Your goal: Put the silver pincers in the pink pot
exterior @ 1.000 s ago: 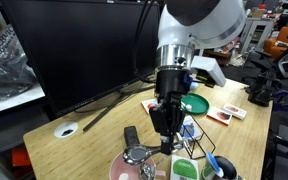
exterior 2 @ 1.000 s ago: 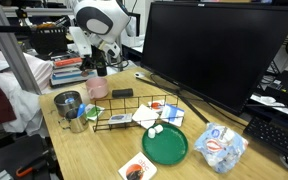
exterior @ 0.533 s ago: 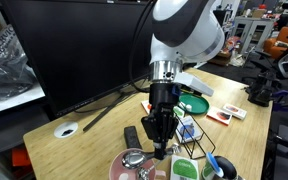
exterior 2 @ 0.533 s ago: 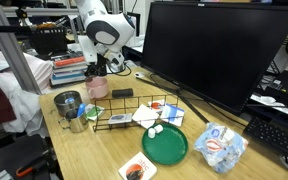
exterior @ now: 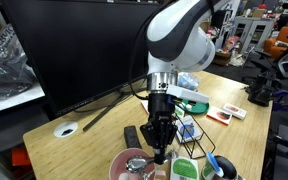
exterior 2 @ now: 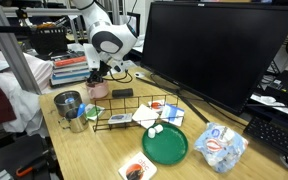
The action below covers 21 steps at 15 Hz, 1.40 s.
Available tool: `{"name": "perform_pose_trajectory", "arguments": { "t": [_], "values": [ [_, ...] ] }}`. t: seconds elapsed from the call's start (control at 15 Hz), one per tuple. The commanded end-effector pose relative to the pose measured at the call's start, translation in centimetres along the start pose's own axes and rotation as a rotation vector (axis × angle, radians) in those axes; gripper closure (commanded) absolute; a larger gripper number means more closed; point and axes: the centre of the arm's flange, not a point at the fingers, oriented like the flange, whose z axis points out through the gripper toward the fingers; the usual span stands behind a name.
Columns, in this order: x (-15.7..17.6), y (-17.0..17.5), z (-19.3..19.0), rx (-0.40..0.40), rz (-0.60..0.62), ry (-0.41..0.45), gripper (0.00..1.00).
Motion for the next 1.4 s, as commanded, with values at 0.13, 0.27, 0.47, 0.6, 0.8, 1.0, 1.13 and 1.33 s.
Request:
{"name": "perform_pose_trajectory", "arguments": {
  "t": [0.13,0.27,0.47,0.6,0.8,1.0,1.13,1.33],
  "values": [
    [1.0,-0.1,-0.3,-0.045,0.030,-0.008,0.91],
    [1.1,-0.3,-0.6,-0.050,0.031,-0.014,0.66],
    [0.9,-1.0,-1.1,-0.060,0.019,-0.004,0.52],
    [0.8,-1.4,-1.5,-0.063,0.003,0.004,0.38],
    [0.9,-1.4,-1.3,-0.058,-0.006,0.023,0.41],
    [0.8,-1.4,-1.3,-0.058,-0.008,0.024,0.30],
    [0.8,-1.4,-1.3,-0.058,-0.008,0.023,0.30],
    [0.8,-1.4,-1.3,-0.059,-0.008,0.023,0.30]
  ]
}}
